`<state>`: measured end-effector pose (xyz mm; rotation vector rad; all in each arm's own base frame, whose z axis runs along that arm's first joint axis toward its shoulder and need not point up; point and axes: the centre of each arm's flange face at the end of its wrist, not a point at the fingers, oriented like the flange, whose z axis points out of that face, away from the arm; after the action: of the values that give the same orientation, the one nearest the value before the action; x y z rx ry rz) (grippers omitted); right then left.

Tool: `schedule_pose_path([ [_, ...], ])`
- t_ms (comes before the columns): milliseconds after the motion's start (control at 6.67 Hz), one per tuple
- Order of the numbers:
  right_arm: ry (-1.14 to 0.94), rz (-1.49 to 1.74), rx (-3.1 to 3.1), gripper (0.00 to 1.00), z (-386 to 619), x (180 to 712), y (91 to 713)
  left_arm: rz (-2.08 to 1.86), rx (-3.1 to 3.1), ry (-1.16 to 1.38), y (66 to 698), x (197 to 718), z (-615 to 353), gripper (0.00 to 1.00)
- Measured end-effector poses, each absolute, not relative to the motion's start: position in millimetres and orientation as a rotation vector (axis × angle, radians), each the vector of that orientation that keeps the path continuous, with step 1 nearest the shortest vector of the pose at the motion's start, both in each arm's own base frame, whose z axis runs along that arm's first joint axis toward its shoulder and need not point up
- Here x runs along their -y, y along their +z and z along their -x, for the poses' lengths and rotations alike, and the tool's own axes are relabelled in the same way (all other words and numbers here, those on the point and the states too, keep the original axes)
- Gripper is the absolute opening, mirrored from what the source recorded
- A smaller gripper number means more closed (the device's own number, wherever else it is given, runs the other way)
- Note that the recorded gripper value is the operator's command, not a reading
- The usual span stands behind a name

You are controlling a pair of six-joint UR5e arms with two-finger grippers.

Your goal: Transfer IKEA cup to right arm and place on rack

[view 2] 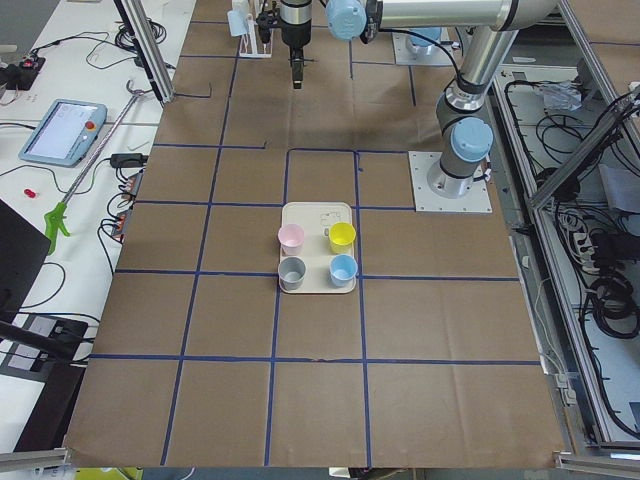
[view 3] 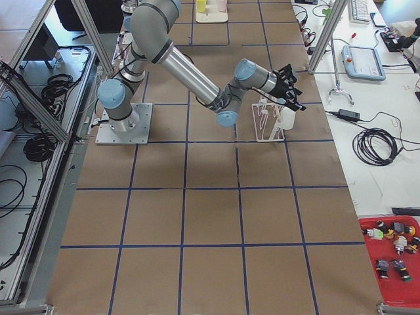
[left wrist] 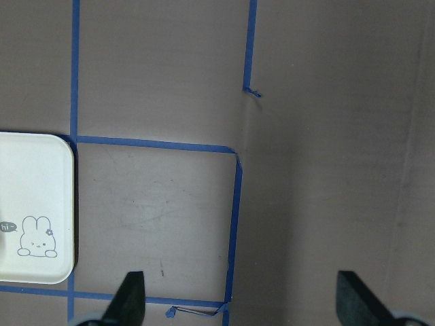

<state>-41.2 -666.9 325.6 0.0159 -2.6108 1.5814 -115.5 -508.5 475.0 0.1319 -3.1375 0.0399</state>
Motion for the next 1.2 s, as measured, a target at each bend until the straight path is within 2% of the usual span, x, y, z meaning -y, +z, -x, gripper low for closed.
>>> schedule_pose_path([
  [300, 1.534, -0.028, 2.658, 1.00, 29, 657, 372, -0.134, 3.138, 0.039, 475, 508, 115, 1.00],
  [600, 1.401, -0.078, 2.786, 1.00, -7, 648, 395, -0.133, 3.138, 0.040, 475, 508, 116, 1.00],
  [900, 1.195, -0.116, 2.924, 1.00, -46, 630, 428, -0.133, 3.137, 0.042, 476, 508, 116, 1.00],
  [1200, 0.887, -0.055, 3.041, 1.00, -72, 590, 458, -0.133, 3.137, 0.043, 476, 508, 116, 1.00],
])
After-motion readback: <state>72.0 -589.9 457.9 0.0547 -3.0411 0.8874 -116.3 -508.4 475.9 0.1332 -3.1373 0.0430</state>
